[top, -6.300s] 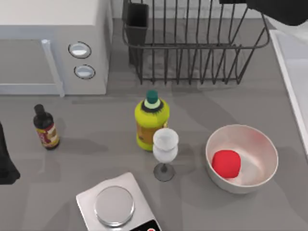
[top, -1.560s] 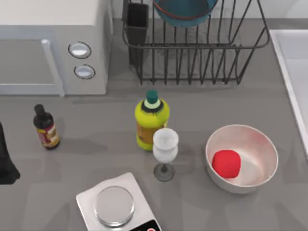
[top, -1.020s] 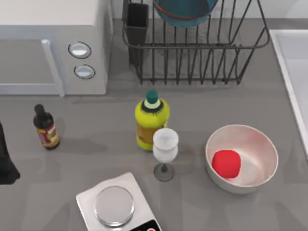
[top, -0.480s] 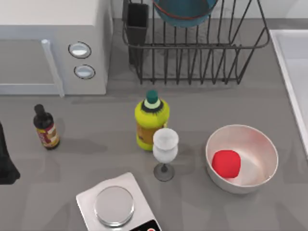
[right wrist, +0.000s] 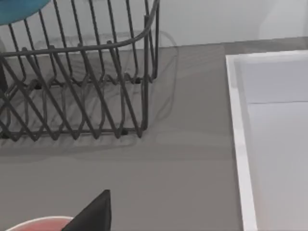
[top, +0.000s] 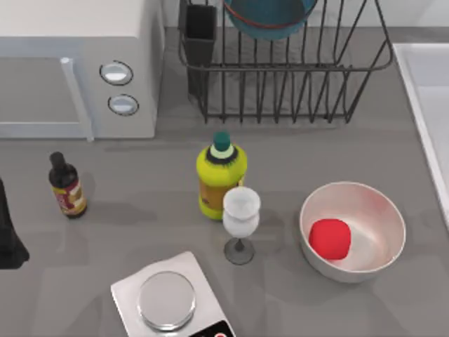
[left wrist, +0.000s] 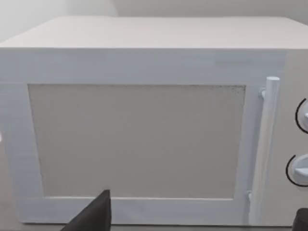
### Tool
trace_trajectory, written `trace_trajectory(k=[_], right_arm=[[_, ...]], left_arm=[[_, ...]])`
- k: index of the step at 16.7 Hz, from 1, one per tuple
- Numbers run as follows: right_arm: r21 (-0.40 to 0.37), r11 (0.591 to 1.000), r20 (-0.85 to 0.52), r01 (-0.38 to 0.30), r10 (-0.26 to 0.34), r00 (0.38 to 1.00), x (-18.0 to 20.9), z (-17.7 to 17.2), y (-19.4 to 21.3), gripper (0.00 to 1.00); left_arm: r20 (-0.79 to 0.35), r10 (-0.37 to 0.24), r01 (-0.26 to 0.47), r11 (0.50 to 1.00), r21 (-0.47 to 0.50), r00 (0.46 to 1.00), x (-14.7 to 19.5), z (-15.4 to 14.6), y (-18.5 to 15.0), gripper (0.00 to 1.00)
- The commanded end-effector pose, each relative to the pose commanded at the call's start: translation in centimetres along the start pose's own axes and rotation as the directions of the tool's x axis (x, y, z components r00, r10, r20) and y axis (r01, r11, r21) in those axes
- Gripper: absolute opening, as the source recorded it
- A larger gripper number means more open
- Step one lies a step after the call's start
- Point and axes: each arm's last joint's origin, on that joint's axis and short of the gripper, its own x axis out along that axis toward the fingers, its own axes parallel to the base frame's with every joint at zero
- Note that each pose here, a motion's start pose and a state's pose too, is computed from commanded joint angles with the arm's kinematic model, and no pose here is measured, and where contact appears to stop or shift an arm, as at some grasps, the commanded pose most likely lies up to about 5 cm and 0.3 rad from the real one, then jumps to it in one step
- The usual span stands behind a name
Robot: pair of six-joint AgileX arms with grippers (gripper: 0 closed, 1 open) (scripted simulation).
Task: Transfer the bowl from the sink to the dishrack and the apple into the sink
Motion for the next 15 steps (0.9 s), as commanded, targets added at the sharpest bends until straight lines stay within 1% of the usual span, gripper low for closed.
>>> trace_trajectory(k=[2,3,5,7,10,13,15], right_arm=[[0.042,0.999,-0.157,-0.025,0.031,0.987,0.9,2.0,1.1,1.00],[0.059,0.998,-0.243,-0.028,0.042,0.969,1.7,2.9,1.7,1.00],[0.083,0.996,-0.416,-0.019,0.052,0.908,4.0,4.5,3.2,1.00],[0.088,0.996,-0.578,0.006,0.047,0.815,6.8,5.3,4.9,1.00],[0.059,0.997,-0.769,0.056,0.010,0.640,11.3,5.1,8.0,1.00],[0.001,0.995,-0.884,0.101,-0.046,0.465,14.8,3.9,11.3,1.00],[-0.040,0.992,-0.924,0.123,-0.083,0.373,16.4,3.1,13.4,1.00]], left_arm=[[0.000,0.000,0.000,1.000,0.000,1.000,0.0,0.0,0.0,1.00],[0.000,0.000,0.000,1.000,0.000,1.000,0.0,0.0,0.0,1.00],[0.000,0.000,0.000,1.000,0.000,1.000,0.0,0.0,0.0,1.00],[0.000,0.000,0.000,1.000,0.000,1.000,0.0,0.0,0.0,1.00],[0.000,0.000,0.000,1.000,0.000,1.000,0.0,0.0,0.0,1.00],[0.000,0.000,0.000,1.000,0.000,1.000,0.0,0.0,0.0,1.00],[0.000,0.000,0.000,1.000,0.000,1.000,0.0,0.0,0.0,1.00]])
